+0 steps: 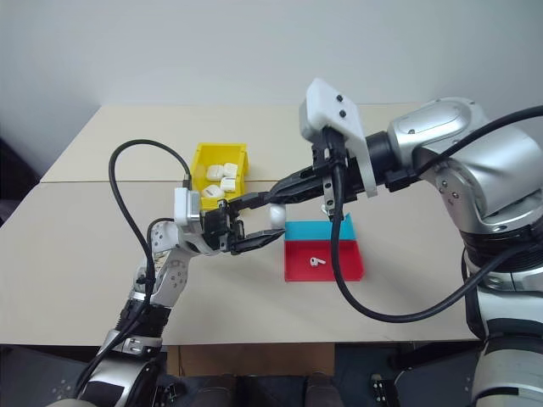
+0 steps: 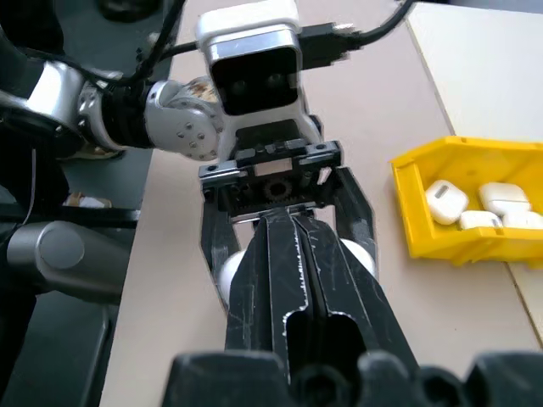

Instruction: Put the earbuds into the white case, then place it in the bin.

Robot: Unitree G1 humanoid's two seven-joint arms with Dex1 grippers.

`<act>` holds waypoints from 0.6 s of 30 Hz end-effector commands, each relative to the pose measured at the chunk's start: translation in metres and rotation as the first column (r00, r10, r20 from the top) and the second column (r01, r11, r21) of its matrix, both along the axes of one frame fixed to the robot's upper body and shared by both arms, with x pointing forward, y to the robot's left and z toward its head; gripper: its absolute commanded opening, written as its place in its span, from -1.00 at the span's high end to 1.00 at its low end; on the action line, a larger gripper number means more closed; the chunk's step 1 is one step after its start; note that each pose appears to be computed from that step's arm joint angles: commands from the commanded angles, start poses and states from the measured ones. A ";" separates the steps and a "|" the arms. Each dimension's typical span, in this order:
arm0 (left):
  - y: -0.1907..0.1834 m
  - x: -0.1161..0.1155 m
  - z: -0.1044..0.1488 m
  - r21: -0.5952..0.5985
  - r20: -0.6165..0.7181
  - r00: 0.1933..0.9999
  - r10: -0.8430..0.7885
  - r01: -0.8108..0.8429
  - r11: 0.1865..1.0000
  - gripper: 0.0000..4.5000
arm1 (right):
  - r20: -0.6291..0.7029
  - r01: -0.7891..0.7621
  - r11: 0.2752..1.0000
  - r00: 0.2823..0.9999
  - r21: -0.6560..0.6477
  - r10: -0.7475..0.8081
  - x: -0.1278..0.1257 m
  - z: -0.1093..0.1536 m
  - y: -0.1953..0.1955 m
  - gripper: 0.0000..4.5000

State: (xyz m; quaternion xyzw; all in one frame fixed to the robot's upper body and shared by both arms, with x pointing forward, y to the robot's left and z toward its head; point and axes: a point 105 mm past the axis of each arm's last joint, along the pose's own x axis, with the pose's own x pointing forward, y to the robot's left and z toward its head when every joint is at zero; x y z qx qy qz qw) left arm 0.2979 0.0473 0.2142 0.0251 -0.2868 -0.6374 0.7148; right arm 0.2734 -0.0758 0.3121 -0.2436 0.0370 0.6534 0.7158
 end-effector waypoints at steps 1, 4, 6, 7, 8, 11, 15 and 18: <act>0.007 -0.003 0.012 -0.039 0.058 0.997 0.042 -0.039 0.998 -0.22 | 0.048 0.036 0.985 0.998 0.169 -0.045 -0.005 0.039 -0.012 1.00; 0.019 0.004 0.020 -0.069 0.027 0.989 0.147 -0.145 0.987 -0.22 | 0.073 0.103 0.954 0.989 0.280 -0.128 -0.005 0.051 -0.027 1.00; 0.023 0.017 0.029 -0.073 0.000 0.953 0.303 -0.303 0.950 -0.22 | 0.059 0.170 0.924 0.978 0.344 -0.202 -0.004 0.049 -0.038 1.00; 0.025 0.030 0.036 -0.073 -0.020 0.905 0.424 -0.425 0.902 -0.22 | 0.041 0.210 0.901 0.969 0.381 -0.243 -0.003 0.045 -0.046 1.00; 0.028 0.041 0.042 -0.076 -0.035 0.852 0.523 -0.524 0.848 -0.22 | 0.023 0.243 0.878 0.961 0.411 -0.277 -0.003 0.041 -0.052 1.00; 0.042 0.083 0.055 -0.046 -0.087 0.603 0.793 -0.797 0.602 -0.22 | -0.066 0.373 0.785 0.917 0.495 -0.394 0.000 0.023 -0.070 1.00; 0.067 0.122 0.056 0.040 -0.184 0.318 0.930 -0.943 0.330 -0.22 | -0.162 0.501 0.693 0.854 0.519 -0.495 0.003 -0.005 -0.081 1.00; 0.075 0.141 0.043 0.139 -0.279 0.191 0.941 -0.962 0.236 -0.22 | -0.201 0.569 0.686 0.815 0.454 -0.543 0.005 -0.032 -0.082 1.00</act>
